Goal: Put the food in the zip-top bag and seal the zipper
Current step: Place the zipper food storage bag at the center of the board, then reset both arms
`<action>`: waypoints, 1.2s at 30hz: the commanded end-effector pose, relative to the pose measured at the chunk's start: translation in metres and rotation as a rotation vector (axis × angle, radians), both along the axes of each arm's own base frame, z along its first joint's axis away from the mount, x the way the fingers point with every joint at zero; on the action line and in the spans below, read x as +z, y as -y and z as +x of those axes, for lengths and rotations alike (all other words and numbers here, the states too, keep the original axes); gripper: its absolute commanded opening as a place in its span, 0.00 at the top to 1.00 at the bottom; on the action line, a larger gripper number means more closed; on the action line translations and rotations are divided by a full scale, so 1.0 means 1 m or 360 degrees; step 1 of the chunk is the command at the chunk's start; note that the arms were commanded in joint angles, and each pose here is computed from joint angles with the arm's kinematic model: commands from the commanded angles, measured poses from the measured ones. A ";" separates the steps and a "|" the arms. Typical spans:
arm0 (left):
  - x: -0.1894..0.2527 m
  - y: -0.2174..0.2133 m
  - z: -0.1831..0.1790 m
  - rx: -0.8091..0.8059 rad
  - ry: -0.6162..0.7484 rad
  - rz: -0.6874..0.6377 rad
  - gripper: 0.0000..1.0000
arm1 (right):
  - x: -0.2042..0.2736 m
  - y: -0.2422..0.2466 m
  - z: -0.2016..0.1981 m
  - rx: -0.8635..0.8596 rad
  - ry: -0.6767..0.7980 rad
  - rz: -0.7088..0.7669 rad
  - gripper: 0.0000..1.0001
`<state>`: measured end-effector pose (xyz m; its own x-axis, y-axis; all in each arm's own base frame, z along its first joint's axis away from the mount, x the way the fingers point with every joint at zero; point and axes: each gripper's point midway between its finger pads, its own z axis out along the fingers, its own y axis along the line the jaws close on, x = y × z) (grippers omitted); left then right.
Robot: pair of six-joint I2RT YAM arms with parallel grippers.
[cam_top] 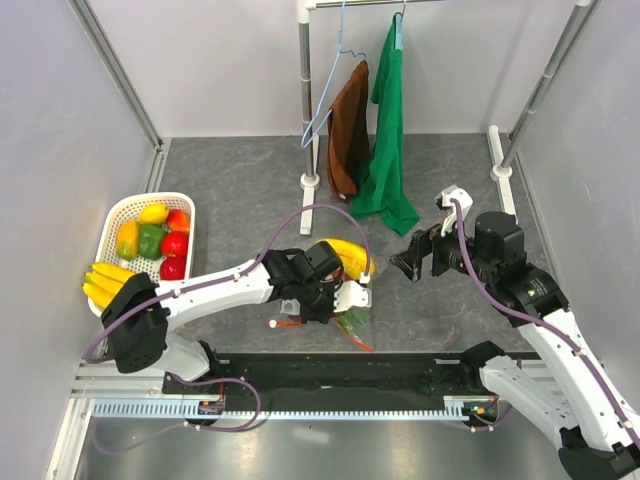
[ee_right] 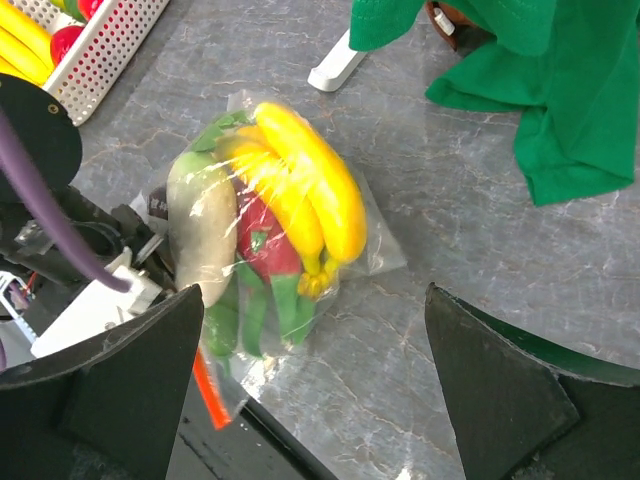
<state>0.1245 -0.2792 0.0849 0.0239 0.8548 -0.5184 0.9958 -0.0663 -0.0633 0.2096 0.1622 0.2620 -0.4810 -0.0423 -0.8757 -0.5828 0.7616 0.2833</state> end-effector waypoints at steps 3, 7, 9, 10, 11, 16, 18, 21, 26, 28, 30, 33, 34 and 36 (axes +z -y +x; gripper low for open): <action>0.004 0.038 0.015 0.0212 -0.0055 -0.0173 0.97 | -0.007 0.000 -0.004 -0.0050 -0.0076 0.0061 0.02; 0.005 0.049 0.027 0.0345 -0.0045 -0.0213 0.98 | -0.011 0.002 -0.005 -0.0065 -0.0088 0.0057 0.02; 0.002 0.051 0.031 0.0362 -0.0025 -0.0201 0.98 | -0.012 0.002 -0.006 -0.0058 -0.0089 0.0052 0.02; -0.004 0.049 0.037 0.0376 0.0015 -0.0164 0.97 | -0.013 0.003 -0.006 -0.0064 -0.0089 0.0047 0.02; -0.007 0.047 0.041 0.0345 0.0066 -0.0140 0.94 | -0.012 0.003 -0.005 -0.0064 -0.0084 0.0049 0.02; 0.009 0.040 0.034 0.0208 0.0092 -0.0138 0.51 | -0.011 0.004 -0.008 -0.0048 -0.0070 0.0036 0.02; 0.035 0.038 0.024 0.0133 0.0077 -0.0208 0.16 | -0.008 0.004 -0.009 -0.0054 -0.0067 0.0046 0.02; 0.078 0.032 0.012 0.0033 0.0069 -0.0274 0.00 | -0.001 0.005 -0.009 -0.0067 -0.0045 0.0064 0.02; 0.151 0.018 0.018 0.0102 0.0147 -0.0447 0.00 | 0.005 0.010 -0.008 -0.0093 -0.0015 0.0044 0.02; 0.176 0.008 0.028 0.0211 0.0159 -0.0540 0.00 | 0.006 0.013 -0.007 -0.0098 -0.0007 0.0021 0.02; 0.193 -0.005 0.036 0.0365 0.0097 -0.0599 0.00 | 0.007 0.016 -0.006 -0.0111 0.0008 0.0002 0.02; 0.205 -0.038 0.062 0.0673 -0.0003 -0.0595 0.00 | 0.011 0.021 -0.005 -0.0131 0.0036 -0.0034 0.02; 0.209 -0.045 0.062 0.0727 -0.0028 -0.0596 0.00 | 0.010 0.023 -0.004 -0.0140 0.0041 -0.0053 0.02; 0.217 -0.065 0.071 0.0878 -0.0043 -0.0655 0.00 | 0.010 0.028 -0.004 -0.0165 0.0051 -0.0069 0.02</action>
